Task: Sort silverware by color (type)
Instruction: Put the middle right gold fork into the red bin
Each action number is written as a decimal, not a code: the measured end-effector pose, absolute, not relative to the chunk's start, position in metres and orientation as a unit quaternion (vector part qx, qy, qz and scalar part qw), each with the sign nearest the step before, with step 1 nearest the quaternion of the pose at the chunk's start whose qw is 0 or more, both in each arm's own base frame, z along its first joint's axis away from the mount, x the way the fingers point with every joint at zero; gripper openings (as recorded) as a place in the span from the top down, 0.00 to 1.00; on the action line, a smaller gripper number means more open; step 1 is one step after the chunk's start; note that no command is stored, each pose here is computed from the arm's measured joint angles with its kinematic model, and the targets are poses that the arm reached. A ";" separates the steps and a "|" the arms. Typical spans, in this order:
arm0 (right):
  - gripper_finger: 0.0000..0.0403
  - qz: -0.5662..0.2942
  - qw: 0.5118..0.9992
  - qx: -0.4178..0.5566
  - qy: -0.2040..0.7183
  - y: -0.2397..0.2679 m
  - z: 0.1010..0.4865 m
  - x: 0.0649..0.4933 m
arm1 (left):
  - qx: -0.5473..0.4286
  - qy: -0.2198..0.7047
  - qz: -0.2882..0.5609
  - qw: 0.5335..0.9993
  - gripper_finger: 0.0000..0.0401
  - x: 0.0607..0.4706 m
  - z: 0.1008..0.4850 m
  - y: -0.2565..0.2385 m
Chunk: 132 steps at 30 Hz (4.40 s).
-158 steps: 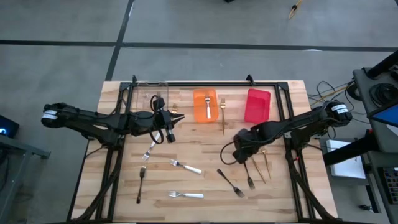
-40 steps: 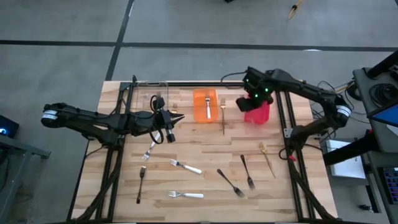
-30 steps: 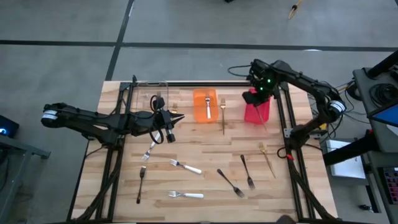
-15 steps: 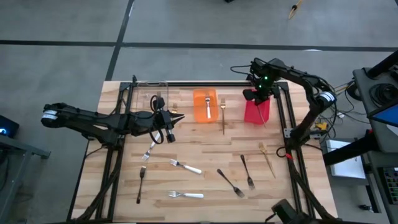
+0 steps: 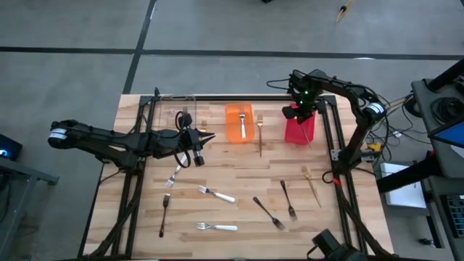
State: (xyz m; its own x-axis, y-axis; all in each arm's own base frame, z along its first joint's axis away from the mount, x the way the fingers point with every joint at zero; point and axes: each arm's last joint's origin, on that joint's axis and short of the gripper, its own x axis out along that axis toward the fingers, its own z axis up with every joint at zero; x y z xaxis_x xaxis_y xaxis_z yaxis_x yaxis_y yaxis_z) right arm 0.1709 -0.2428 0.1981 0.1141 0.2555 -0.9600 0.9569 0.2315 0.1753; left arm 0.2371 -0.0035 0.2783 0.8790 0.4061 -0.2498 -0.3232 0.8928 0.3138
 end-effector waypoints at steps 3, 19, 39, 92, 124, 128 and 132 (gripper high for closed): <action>0.97 -0.332 0.532 0.522 0.578 -0.243 0.199 0.171 | 0.132 0.156 0.190 0.960 0.97 0.237 0.278 -0.003; 0.97 -0.333 0.541 0.518 0.573 -0.245 0.198 0.172 | 0.133 0.157 0.190 0.960 0.97 0.237 0.278 -0.004; 0.97 -0.342 0.545 0.507 0.574 -0.246 0.197 0.172 | 0.133 0.157 0.190 0.960 0.97 0.237 0.278 -0.004; 0.97 -0.338 0.561 0.494 0.571 -0.248 0.197 0.174 | 0.135 0.157 0.189 0.960 0.97 0.237 0.278 -0.004; 0.97 -0.344 0.558 0.486 0.578 -0.246 0.197 0.176 | 0.135 0.157 0.189 0.960 0.97 0.237 0.278 -0.004; 0.95 -0.344 0.558 0.486 0.578 -0.246 0.197 0.176 | 0.135 0.157 0.189 0.960 0.97 0.237 0.278 -0.004; 0.88 -0.344 0.559 0.486 0.577 -0.246 0.197 0.177 | 0.135 0.157 0.189 0.960 0.97 0.237 0.278 -0.004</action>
